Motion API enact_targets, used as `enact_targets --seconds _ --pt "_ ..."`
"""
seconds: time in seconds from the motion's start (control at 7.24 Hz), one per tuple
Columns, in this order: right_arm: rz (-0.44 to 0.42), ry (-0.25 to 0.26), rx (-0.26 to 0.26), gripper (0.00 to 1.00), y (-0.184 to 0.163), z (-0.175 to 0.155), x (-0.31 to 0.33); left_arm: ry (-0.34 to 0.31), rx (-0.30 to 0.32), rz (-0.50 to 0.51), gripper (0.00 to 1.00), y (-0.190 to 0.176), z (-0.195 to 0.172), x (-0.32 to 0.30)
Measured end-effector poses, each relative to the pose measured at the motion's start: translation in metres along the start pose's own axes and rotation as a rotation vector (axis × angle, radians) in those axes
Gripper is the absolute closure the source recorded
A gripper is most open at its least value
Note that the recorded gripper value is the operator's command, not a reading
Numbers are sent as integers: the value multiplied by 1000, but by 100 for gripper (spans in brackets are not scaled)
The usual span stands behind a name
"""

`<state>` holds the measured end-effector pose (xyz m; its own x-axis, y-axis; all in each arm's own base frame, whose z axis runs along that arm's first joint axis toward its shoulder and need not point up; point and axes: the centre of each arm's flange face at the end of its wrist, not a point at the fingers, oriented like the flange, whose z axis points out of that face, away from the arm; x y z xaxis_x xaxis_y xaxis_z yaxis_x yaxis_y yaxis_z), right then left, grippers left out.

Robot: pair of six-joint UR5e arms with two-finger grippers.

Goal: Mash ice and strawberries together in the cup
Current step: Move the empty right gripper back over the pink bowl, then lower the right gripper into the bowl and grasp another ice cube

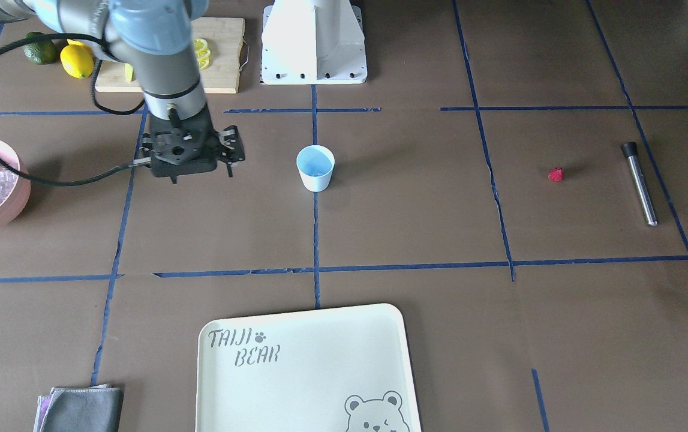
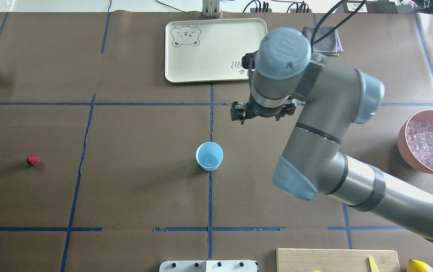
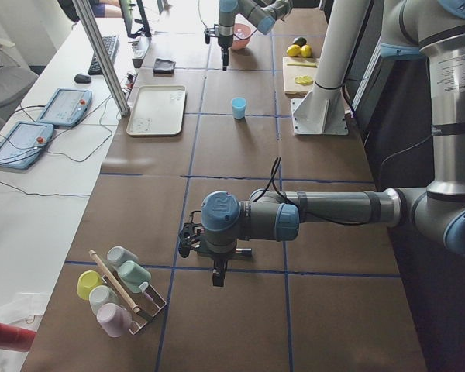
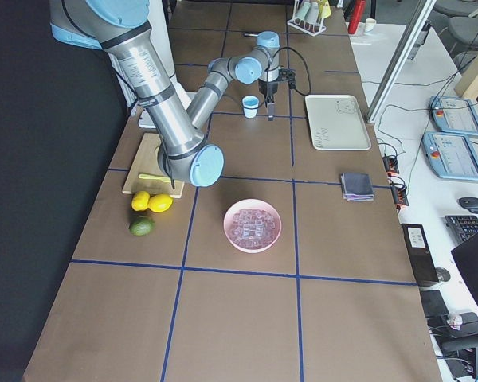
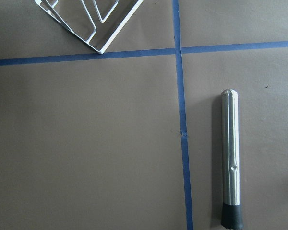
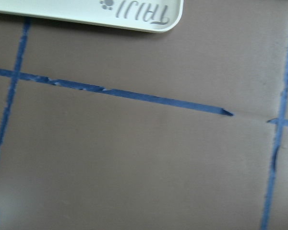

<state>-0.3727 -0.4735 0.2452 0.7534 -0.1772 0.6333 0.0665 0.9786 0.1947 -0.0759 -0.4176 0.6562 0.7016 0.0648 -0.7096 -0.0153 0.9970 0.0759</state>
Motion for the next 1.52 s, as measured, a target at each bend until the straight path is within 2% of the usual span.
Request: enact_targets --seconds 0.28,0.55,0.83,0.97,1.11,1.52 --pt "-90 -9 -10 1 25 -10 119 0 0 0 0 0 0 0" --pt "-148 -36 -2 1 61 0 222 0 0 0 0 0 0 0" --pt "-185 -36 -2 1 105 21 301 0 0 0 0 0 0 0" --pt "-194 -29 -1 2 121 36 332 0 0 0 0 0 0 0" --pt "-193 -18 -2 9 132 52 356 1 0 0 0 0 0 0" --pt "-174 53 -22 15 142 84 392 0 1 1 0 0 0 0"
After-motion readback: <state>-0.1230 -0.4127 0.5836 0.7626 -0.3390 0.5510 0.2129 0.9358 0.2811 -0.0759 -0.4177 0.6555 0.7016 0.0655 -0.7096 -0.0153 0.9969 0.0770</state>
